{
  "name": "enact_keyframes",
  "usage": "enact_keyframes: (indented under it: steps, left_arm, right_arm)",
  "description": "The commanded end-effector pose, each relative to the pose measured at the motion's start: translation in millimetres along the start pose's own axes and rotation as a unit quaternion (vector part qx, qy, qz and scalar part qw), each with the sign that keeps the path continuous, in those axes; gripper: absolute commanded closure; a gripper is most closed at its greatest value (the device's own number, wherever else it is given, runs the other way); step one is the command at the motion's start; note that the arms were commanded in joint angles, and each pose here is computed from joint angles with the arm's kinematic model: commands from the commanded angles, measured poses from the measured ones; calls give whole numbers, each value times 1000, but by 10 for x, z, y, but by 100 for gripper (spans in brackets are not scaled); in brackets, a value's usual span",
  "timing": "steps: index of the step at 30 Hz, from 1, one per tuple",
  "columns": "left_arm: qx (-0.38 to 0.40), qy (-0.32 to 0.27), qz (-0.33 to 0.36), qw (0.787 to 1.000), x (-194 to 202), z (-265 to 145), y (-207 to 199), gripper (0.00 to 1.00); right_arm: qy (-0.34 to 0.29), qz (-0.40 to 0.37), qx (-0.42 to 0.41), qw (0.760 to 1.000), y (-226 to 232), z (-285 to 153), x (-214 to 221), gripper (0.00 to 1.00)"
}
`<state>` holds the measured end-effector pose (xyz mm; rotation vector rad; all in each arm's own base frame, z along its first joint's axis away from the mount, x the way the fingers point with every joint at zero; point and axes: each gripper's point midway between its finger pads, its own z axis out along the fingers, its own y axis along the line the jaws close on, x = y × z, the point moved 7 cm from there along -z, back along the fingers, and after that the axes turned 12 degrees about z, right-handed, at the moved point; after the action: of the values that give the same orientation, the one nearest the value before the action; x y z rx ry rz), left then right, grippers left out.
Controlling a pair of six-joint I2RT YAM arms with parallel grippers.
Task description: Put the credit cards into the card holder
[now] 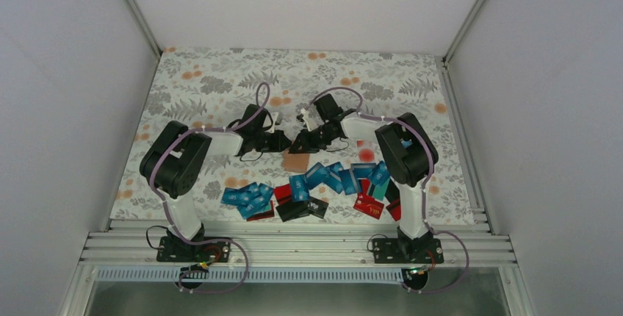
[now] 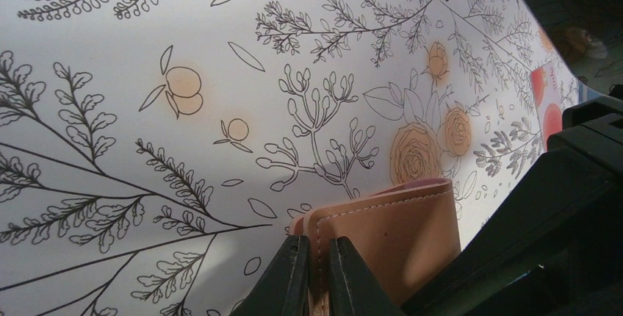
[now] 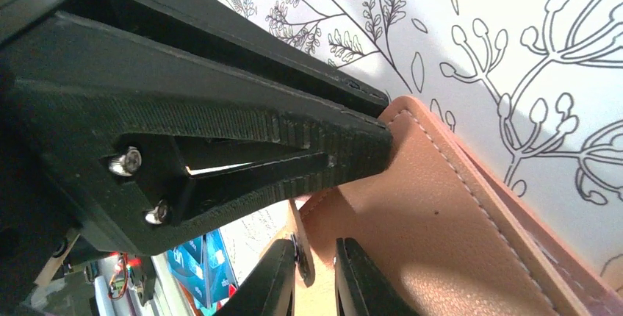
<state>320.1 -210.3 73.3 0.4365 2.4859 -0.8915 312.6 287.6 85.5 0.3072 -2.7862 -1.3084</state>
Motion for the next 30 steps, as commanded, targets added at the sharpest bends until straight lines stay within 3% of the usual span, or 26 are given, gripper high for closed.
enact_keyframes:
  steps: [1,14,30]
  left_arm:
    - [-9,15,-14,1000,105,13,45,92]
    - [-19,13,-18,1000,112,1,57,93]
    - [-50,11,-11,999,116,-70,65,93]
  right_arm:
    - [6,-3,-2,1000,9,81,-17,84]
    - [20,-4,-32,999,82,94,-26,96]
    - [-2,17,14,1000,178,-92,-23,96]
